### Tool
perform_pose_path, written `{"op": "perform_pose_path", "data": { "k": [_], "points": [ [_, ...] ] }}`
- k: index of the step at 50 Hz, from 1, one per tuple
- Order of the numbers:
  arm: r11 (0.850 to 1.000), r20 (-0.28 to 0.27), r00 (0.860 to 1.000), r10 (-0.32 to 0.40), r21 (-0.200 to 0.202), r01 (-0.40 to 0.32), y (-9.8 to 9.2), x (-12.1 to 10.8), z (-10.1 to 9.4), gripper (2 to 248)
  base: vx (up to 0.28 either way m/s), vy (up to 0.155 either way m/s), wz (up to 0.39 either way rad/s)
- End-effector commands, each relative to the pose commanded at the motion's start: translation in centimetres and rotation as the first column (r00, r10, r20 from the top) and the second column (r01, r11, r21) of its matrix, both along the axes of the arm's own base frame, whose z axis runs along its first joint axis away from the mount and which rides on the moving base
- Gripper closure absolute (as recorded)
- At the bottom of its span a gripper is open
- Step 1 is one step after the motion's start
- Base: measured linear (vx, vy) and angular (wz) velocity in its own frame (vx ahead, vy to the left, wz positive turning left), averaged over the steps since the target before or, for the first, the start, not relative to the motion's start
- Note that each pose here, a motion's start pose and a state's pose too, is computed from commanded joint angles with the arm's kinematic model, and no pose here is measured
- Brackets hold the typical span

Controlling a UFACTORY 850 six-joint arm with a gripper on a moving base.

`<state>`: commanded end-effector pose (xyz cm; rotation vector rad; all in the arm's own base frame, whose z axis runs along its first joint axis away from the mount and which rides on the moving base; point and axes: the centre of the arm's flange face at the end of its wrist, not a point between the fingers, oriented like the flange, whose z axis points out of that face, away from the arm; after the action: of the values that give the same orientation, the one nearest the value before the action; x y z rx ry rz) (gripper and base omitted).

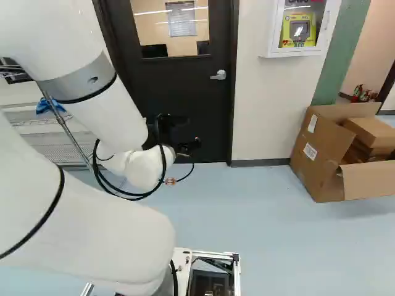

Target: Open the door and move inside

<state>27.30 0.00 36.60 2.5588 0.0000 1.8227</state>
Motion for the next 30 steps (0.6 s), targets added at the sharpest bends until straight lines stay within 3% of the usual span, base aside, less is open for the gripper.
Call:
{"op": "perform_pose_path", "data": {
  "k": [30],
  "points": [
    [1.0, 0.0, 1.0, 0.0, 0.0, 0.0, 0.0, 0.0, 0.0, 3, 0.11, 0.0, -0.006]
  ]
}}
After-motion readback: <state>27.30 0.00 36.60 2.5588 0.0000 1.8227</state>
